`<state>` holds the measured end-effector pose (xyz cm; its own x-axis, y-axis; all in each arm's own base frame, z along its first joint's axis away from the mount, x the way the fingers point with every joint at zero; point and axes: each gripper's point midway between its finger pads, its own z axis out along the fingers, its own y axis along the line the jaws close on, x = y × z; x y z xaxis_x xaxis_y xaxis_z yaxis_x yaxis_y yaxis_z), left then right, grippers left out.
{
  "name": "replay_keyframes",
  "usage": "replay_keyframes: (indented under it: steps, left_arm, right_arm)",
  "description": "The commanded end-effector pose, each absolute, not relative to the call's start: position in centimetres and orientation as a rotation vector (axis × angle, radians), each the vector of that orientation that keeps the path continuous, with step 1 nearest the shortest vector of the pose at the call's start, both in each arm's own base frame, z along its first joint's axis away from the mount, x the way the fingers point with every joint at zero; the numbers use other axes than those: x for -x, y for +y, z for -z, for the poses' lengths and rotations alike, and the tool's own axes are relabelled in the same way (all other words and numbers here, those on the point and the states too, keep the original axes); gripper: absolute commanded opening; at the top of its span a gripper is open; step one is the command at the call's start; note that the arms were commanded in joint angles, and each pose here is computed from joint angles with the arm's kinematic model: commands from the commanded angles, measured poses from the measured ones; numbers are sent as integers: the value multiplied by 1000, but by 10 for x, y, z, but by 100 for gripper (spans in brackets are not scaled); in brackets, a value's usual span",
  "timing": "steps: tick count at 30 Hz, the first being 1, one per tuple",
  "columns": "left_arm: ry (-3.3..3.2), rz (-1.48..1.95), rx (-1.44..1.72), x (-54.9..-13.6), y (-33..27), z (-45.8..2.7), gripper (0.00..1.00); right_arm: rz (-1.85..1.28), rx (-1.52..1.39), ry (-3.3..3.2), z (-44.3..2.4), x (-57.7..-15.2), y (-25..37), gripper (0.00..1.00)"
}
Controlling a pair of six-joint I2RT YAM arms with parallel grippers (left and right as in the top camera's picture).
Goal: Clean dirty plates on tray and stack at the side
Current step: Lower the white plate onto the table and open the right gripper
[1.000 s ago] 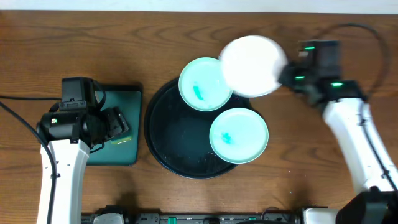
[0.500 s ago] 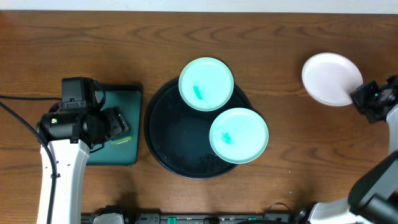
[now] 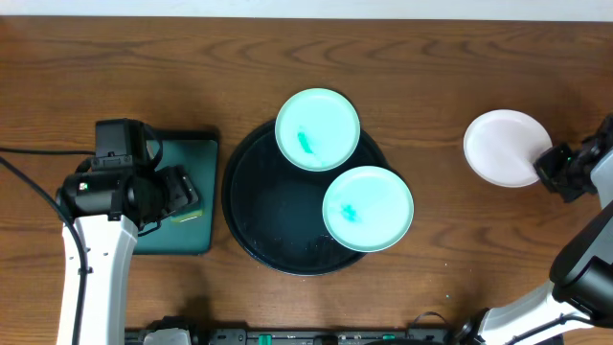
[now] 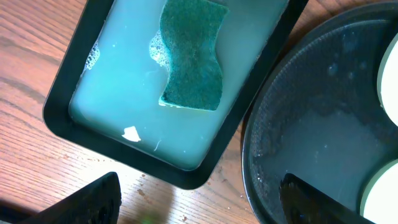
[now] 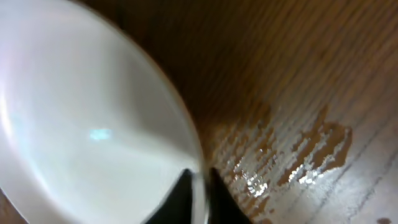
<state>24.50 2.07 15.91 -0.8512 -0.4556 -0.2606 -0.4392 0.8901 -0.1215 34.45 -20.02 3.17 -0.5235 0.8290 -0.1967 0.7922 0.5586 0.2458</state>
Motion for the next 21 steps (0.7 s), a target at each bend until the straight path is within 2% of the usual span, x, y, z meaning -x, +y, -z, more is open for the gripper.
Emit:
replay_keyframes:
  steps: [1,7,9,13,16,18,19,21]
  left_arm:
    - [2767,68,665,-248,22,-162,82]
    - [2768,68,665,-247,22,-162,82]
    - [2768,68,665,-247,22,-162,82]
    - [2769,77,664,-248,21,-162,82]
    - [2770,83,663,-248,20,-162,82]
    - [2770,83,663,-248,20,-162,82]
    - [2770,83,663,-248,20,-162,82]
    - [2770,83,663,-248,20,-162,82]
  right_arm:
    - [-188,-1257,2480,-58,-350,-200,16]
    - [-162,-990,2373,-139,-363,-181,50]
    - [-208,-771,2344,-176,-371,-155,62]
    - [-375,-248,2289,-231,-379,-73,78]
    - [-432,-121,2289,-238,-381,-33,82]
    - [-468,-53,2315,-230,-386,-8,89]
    - [-484,-10,2339,-222,-389,4,86]
    - [-511,75,2377,-205,-395,25,72]
